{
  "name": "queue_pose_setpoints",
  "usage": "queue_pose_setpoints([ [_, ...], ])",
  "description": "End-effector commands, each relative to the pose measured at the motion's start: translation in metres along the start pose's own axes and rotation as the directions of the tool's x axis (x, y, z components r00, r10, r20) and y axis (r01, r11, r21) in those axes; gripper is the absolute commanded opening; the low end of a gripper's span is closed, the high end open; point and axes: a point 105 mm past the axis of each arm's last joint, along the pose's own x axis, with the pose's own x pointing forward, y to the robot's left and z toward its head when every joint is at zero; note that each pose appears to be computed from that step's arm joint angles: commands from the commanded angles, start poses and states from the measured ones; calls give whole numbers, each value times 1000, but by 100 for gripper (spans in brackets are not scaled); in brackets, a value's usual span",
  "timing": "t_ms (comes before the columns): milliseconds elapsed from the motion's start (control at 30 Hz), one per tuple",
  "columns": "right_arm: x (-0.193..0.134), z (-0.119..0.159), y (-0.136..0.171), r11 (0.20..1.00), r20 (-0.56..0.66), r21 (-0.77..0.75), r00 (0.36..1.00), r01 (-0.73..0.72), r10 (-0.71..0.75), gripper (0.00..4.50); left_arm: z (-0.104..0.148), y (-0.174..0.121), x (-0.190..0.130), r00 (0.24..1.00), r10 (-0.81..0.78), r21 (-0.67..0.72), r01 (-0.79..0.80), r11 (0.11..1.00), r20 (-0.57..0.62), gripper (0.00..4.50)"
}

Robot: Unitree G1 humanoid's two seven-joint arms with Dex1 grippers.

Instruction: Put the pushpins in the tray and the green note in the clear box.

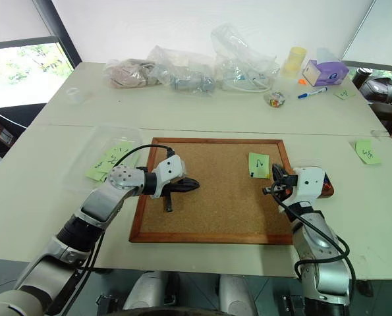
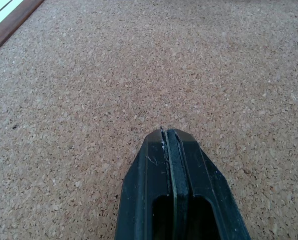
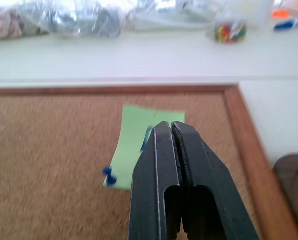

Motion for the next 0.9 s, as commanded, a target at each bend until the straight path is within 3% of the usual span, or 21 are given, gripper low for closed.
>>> queue_pose_setpoints([
  [33, -3, 15, 3, 1000, 55, -4, 998, -10, 10, 3, -4, -5, 5, 1000, -17, -1, 17, 1000, -21, 0],
  [67, -4, 13, 2, 1000, 47, -9, 999, -3, 3, 3, -4, -5, 5, 1000, -19, -1, 19, 1000, -21, 0],
  [167, -5, 9, 1, 1000, 36, -2, 999, -8, 8, 95, -4, -6, 5, 1000, -21, -1, 21, 1000, -22, 0],
  [400, -1, -12, 8, 997, -72, 23, 995, -70, 71, 445, -5, -7, 6, 999, -24, -2, 24, 1000, -22, 0],
  [700, 5, -18, 6, 997, -95, 48, 993, -65, 69, 445, -2, -10, 7, 1000, -20, -2, 20, 1000, -17, 0],
  [800, 5, -23, 5, 997, -117, 51, 991, -58, 64, 356, -1, -11, 7, 1000, -18, -1, 18, 1000, -16, 0],
  [900, 5, -29, 2, 997, -142, 57, 988, -45, 53, 206, 2, -13, 7, 1000, -18, 2, 18, 1000, -13, 0],
])
